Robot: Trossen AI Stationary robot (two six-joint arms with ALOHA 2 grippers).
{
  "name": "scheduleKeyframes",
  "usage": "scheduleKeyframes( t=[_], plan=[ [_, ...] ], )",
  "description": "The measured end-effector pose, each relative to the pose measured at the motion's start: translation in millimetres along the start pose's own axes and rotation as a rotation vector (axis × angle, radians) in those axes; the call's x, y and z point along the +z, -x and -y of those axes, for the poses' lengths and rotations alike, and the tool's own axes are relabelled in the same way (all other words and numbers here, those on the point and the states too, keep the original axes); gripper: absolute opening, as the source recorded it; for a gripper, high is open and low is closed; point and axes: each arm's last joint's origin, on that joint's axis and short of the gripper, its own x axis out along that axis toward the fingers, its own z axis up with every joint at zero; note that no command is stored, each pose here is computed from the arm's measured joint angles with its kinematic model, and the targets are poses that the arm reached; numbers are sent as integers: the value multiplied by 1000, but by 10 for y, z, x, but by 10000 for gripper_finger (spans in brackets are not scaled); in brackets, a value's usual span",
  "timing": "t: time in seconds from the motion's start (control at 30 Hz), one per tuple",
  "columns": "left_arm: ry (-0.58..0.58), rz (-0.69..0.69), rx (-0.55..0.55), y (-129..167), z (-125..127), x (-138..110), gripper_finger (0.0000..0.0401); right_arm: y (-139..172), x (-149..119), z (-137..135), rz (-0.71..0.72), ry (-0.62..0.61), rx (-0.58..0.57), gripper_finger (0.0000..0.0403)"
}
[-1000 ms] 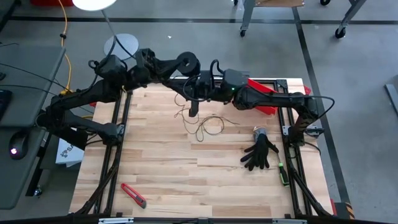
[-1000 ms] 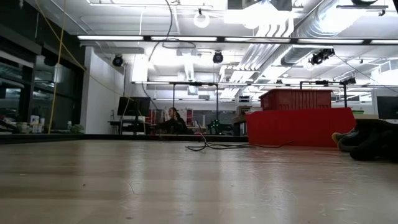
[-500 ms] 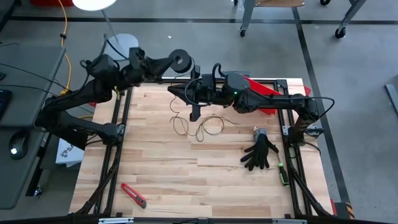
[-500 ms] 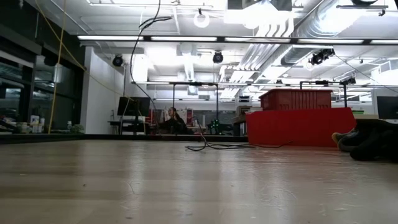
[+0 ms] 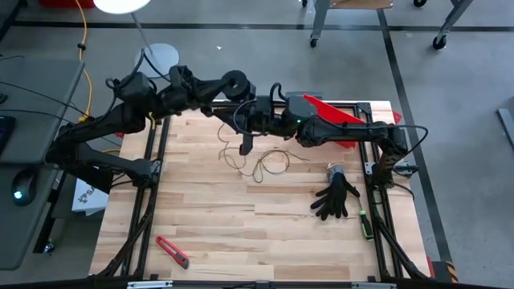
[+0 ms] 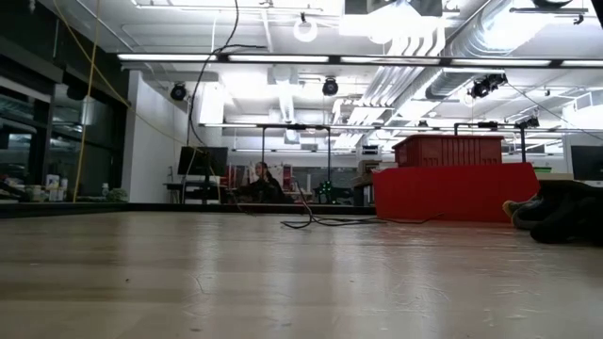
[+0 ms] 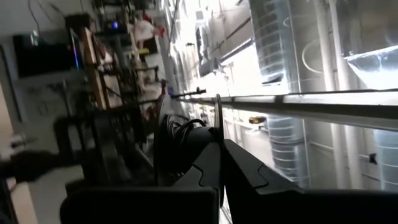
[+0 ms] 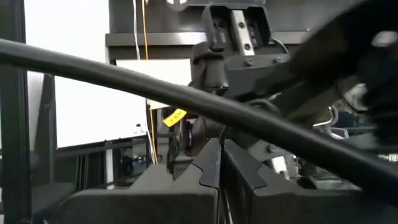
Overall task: Coil cords
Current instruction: Coil the black wire on the spool
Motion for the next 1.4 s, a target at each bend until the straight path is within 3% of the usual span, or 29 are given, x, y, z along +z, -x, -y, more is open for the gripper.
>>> scheduleKeyframes(
  t=[0.67, 1.17, 1.4],
  plan=[
    [157, -136, 16, 125, 79, -239, 0, -47, -73, 82, 78, 5, -25, 0],
    [-71, 44, 40, 268, 149, -122, 0, -46, -59, 50, 89, -39, 45, 0],
    [-23, 37, 47, 245, 127, -147, 0, -43, -44, 50, 97, -63, 37, 0]
  ],
)
